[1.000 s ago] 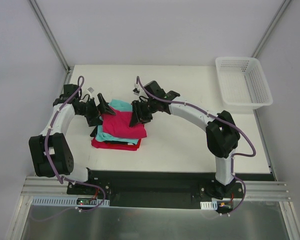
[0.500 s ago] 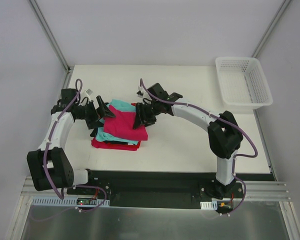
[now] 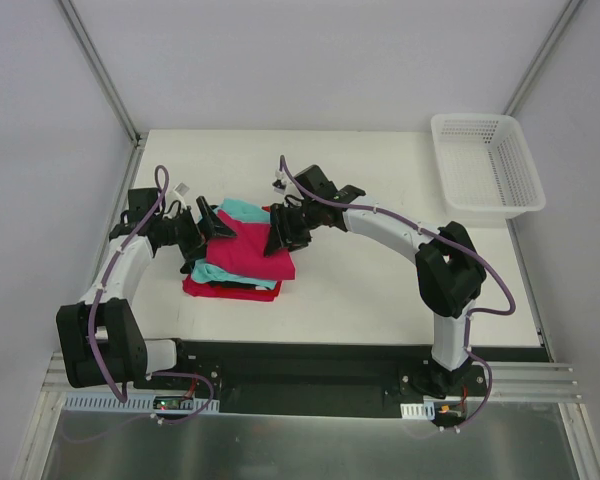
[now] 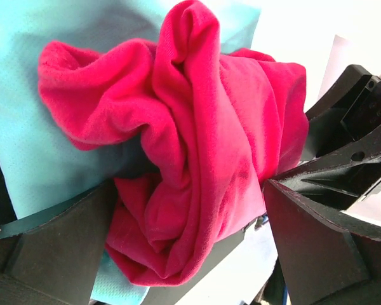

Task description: Fold and stack the t-shirts

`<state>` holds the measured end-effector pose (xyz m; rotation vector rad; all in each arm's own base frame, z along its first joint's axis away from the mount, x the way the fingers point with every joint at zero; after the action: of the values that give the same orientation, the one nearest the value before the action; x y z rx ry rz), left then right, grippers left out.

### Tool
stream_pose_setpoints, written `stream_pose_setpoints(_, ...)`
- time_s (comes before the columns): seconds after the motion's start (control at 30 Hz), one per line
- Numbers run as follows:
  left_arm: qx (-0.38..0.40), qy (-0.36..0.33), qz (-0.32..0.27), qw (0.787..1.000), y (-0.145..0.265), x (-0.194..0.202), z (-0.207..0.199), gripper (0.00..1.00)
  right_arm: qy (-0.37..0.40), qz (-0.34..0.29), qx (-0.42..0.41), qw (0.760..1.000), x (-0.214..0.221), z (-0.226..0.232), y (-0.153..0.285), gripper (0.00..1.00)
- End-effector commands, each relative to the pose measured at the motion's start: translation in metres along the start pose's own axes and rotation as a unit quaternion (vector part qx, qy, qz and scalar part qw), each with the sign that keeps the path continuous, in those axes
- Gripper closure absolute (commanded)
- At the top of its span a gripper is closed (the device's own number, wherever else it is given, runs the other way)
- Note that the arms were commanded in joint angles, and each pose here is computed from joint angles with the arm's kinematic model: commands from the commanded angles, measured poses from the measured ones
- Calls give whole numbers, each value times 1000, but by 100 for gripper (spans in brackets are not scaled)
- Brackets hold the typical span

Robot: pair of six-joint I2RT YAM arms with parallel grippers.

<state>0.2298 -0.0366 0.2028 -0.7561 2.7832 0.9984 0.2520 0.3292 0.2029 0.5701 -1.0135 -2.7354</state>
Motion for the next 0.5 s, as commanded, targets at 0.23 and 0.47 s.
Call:
stream_pose_setpoints(0.23,95,-2,-19,995,-22,-1,7,1,10,-24,-29,999,-13,9,13,56)
stream_pose_setpoints(0.47,97,-10,-34,995,-28,-3,12,1,15,-31,-37,999,-17,10,20,58)
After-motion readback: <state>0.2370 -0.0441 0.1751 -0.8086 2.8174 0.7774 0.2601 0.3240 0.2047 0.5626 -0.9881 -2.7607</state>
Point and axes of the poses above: each gripper's point midway between its finger pads, its own y axis back along the fingers, its own z axis along the line the jaws close on, x = y × z, the point moved 10 cm from there along y, back along the fingers, and after that the axes turned 1 degree about -y, right-handed, at the moved point
